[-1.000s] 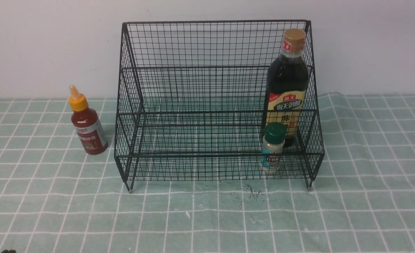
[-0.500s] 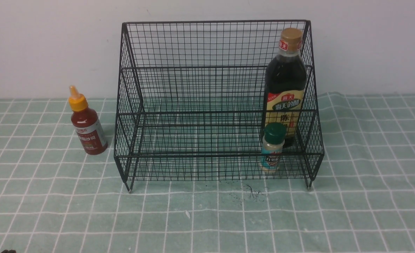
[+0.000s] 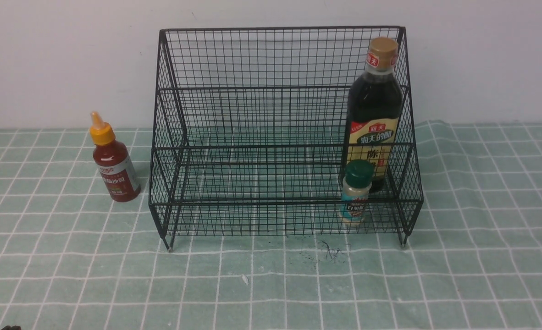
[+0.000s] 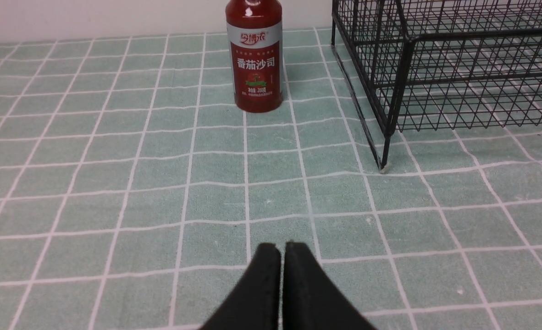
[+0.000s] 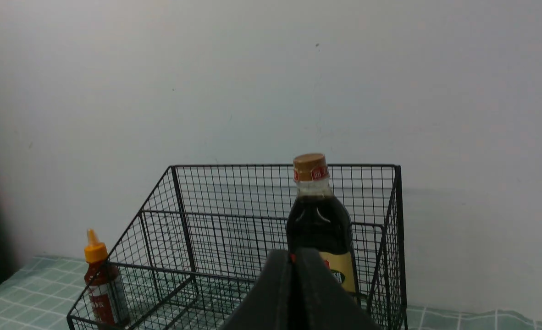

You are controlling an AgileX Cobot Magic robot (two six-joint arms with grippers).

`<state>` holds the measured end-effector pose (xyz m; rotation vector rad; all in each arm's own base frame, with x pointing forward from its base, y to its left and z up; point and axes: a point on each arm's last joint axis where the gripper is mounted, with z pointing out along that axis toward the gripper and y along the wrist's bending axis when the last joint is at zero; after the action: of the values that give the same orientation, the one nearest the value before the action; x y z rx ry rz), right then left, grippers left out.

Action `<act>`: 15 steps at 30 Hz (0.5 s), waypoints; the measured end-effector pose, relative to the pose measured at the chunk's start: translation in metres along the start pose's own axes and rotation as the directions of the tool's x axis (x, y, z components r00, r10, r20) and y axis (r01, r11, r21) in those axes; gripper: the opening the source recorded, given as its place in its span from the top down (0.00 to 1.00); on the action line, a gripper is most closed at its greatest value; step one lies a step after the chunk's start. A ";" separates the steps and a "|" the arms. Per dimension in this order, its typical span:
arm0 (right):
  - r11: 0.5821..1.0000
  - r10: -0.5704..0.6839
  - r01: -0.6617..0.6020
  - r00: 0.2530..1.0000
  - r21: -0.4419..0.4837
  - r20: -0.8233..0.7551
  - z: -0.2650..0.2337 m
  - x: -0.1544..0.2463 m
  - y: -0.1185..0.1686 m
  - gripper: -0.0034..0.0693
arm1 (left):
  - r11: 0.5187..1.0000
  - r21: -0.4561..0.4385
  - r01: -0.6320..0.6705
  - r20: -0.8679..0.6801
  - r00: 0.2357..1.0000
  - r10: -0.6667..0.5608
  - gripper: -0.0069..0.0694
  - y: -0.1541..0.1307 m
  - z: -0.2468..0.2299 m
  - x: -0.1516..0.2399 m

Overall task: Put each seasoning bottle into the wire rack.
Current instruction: Use the left arm to grab the condiment bottle closest to it

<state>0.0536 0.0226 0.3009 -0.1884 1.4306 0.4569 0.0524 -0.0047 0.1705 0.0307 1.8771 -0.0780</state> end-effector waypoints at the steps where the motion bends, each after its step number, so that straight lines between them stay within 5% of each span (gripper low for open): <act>1: 1.000 -0.002 0.002 1.000 -0.001 0.000 0.000 0.002 0.000 0.97 | 1.000 0.000 0.000 0.000 1.000 0.000 0.92 0.000 0.000 0.000; 15: 0.997 -0.081 0.080 0.997 -0.019 -0.014 -0.001 0.010 0.001 0.97 | 1.000 0.000 0.000 0.000 1.000 0.000 0.92 0.000 0.000 0.000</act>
<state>0.0534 0.0247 0.2913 -0.2640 1.4285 0.4034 0.0524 -0.0047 0.1705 0.0307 1.8771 -0.0780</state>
